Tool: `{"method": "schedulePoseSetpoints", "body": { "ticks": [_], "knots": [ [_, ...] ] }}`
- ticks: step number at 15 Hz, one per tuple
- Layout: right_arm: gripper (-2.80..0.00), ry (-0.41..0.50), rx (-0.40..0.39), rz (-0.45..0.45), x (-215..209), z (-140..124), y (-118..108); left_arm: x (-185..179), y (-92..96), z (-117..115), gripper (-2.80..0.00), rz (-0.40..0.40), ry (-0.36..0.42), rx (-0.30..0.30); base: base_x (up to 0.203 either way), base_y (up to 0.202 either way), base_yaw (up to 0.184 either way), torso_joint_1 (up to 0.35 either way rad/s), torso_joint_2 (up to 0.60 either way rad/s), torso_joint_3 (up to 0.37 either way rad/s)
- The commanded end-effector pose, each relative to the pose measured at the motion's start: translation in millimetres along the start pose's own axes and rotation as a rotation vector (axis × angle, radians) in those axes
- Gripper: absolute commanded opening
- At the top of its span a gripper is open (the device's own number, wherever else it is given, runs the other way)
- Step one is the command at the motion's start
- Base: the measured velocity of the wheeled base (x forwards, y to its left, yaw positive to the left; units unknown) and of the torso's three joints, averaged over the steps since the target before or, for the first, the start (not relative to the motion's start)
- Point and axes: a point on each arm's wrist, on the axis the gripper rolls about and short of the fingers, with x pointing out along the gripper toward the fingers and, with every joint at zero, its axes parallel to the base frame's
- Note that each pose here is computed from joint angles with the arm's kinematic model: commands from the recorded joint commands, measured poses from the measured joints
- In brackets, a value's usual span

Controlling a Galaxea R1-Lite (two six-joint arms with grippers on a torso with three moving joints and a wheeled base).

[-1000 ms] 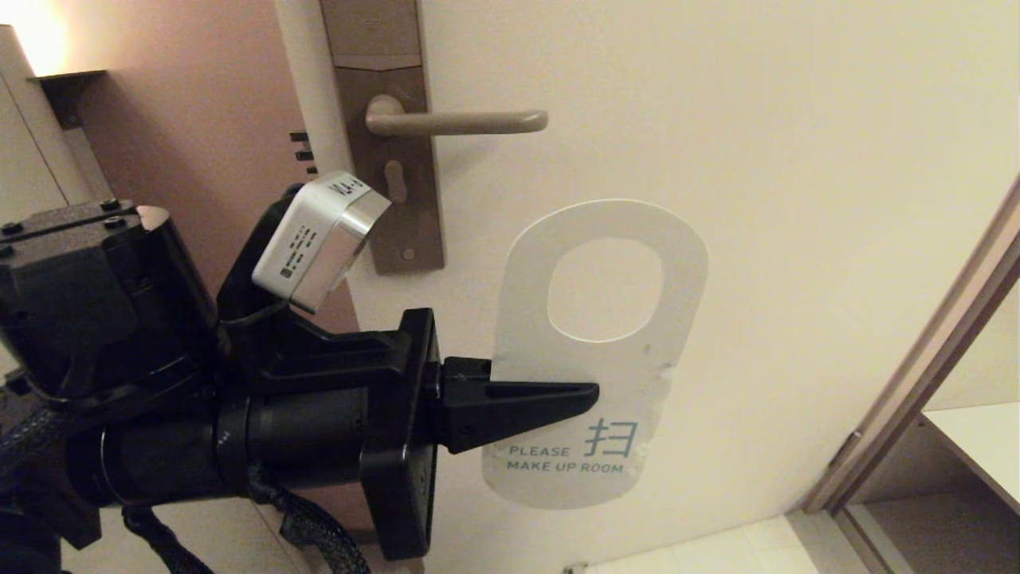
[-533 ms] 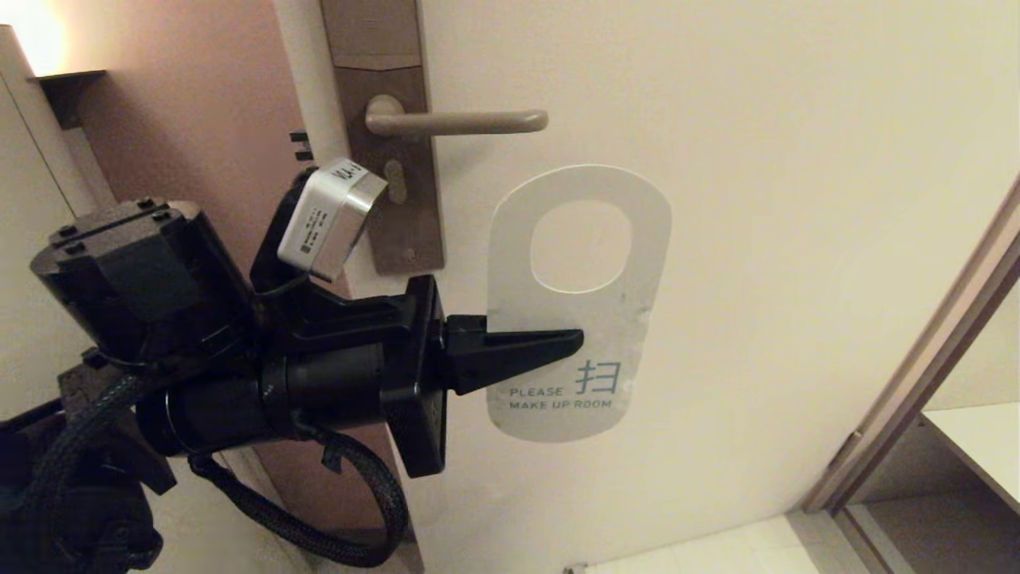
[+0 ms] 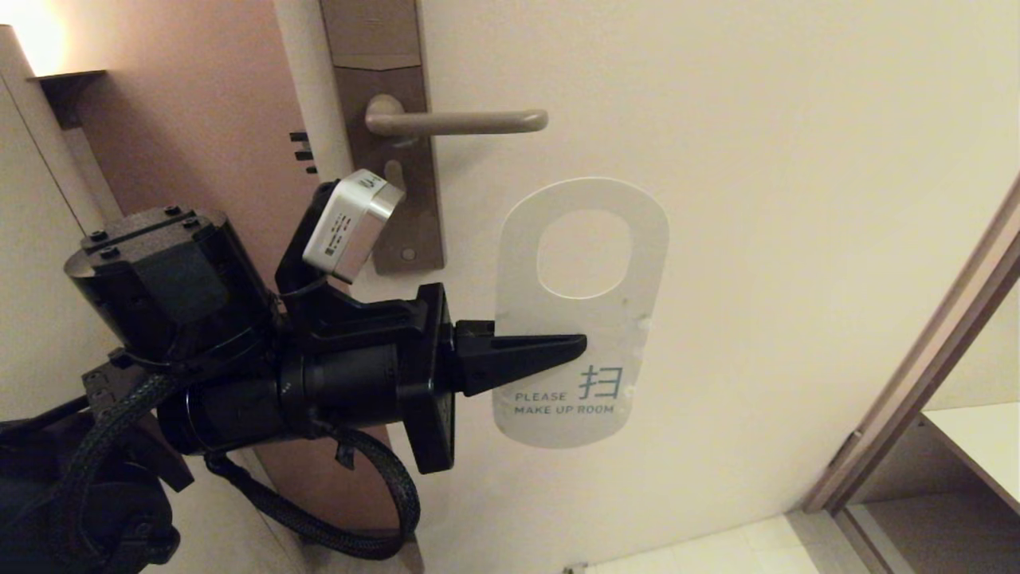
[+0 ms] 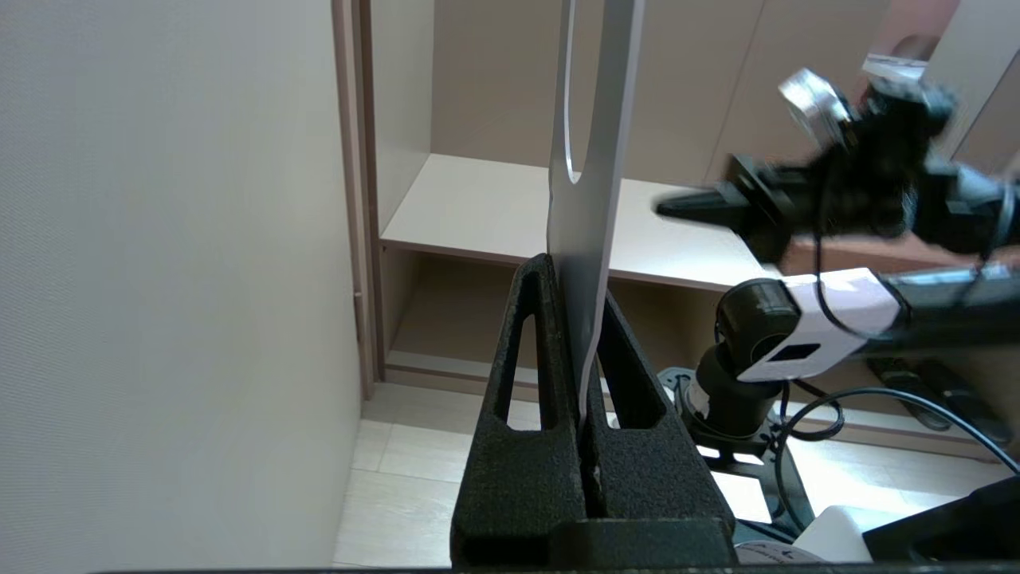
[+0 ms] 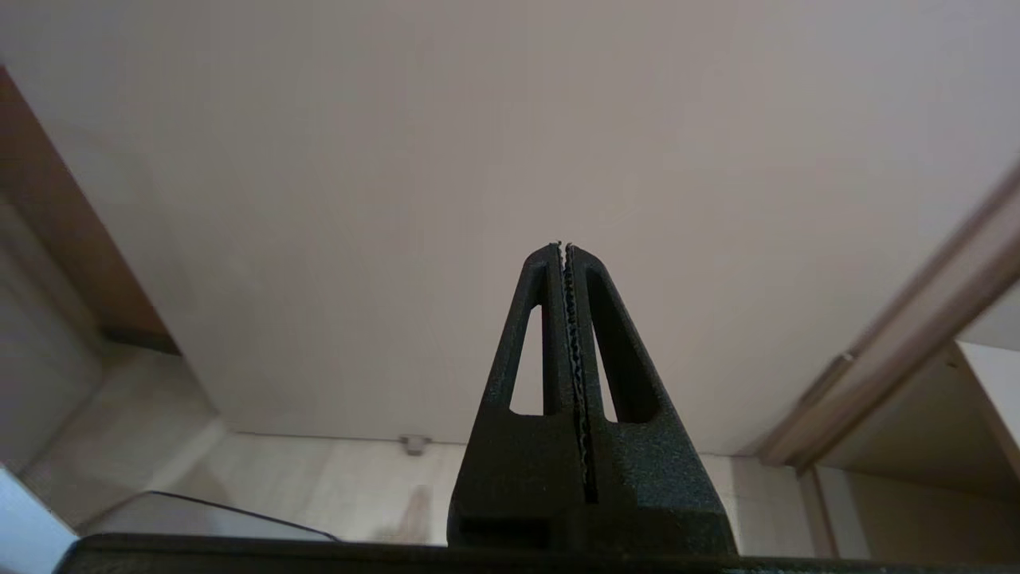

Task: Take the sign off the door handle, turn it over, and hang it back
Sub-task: Hand it to the other hand

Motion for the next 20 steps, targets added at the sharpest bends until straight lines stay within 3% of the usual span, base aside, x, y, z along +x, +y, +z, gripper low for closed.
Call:
{"method": "schedulePoseSetpoints", "body": {
  "ticks": [1,4,6,11,15,16,20],
  "knots": [
    [-2.80,0.110,0.017,0.031,31.2,15.8,-4.9,-0.2,0.0,0.8,-2.80,-0.004,-0.004,0.002,0.000,0.000,0.000,0.000,0.00,0.000],
    [-2.80,0.115,0.024,0.166,74.2,43.2,-9.0,-0.2,1.2,-0.1,-2.80,-0.002,-0.001,0.000,0.000,0.000,0.000,0.000,0.00,0.000],
    [-2.80,0.085,0.008,0.358,92.8,54.2,-7.9,-0.4,1.7,-0.3,-2.80,0.000,-0.001,0.000,0.000,0.000,0.000,0.000,0.00,0.000],
    [-2.80,0.049,-0.002,0.698,113.0,59.1,-3.6,3.6,5.0,-2.7,-2.80,-0.045,0.013,-0.007,0.000,0.000,0.000,0.000,0.00,0.000],
    [-2.80,0.049,-0.017,0.900,127.7,61.6,14.5,12.9,12.2,-2.8,-2.80,-0.051,0.010,-0.002,0.000,0.000,0.000,0.000,0.00,0.000],
    [0.00,0.053,-0.022,0.945,133.1,62.1,20.6,14.0,13.2,-2.6,-2.80,-0.051,0.009,-0.002,0.000,0.000,0.000,0.000,0.00,0.000],
    [0.00,0.036,-0.044,1.071,152.2,73.0,42.2,17.3,14.0,-3.5,-2.80,-0.057,0.011,-0.002,0.000,0.000,0.000,0.000,0.00,0.000]
  ]
}}
